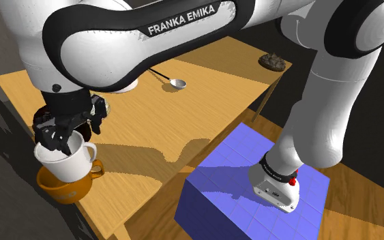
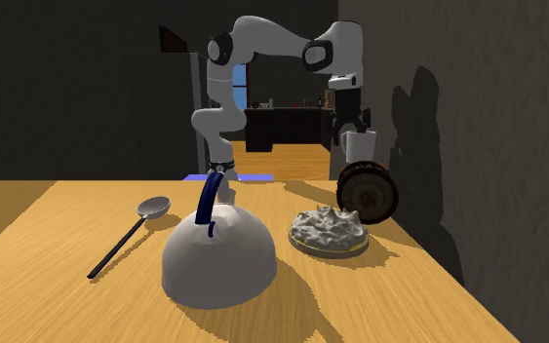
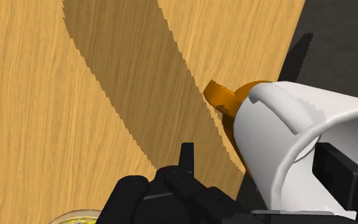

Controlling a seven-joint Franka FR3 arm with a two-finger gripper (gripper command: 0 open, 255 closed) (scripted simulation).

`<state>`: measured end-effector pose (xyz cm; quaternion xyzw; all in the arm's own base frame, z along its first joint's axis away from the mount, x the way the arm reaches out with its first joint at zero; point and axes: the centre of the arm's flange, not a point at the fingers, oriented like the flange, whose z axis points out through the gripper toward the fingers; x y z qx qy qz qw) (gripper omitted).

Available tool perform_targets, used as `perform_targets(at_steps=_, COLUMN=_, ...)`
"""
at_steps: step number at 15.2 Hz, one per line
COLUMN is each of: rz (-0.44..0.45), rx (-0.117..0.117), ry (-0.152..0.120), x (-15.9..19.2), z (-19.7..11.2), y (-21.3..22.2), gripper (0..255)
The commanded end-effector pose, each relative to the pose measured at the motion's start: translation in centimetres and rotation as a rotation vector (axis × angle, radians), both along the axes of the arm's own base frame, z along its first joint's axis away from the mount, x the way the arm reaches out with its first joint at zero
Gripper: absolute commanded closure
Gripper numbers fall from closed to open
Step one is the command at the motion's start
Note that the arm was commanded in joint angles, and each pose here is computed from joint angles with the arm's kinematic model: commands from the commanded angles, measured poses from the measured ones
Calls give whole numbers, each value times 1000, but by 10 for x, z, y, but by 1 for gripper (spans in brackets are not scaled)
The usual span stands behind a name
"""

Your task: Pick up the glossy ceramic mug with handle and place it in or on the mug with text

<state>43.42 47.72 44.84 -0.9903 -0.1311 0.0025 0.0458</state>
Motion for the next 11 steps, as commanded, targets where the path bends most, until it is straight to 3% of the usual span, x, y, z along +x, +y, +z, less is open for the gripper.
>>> perform_targets(at_steps=1, rz=0, rx=0, ry=0, x=0, z=0, y=0, gripper=0)
perform_targets(at_steps=3, rz=0, rx=0, ry=0, x=0, z=0, y=0, gripper=0)
perform_targets(at_steps=7, rz=0, rx=0, ry=0, x=1, z=50, y=-4, gripper=0)
perform_targets(at_steps=11, rz=0, rx=0, ry=0, x=1, z=50, y=-4, gripper=0)
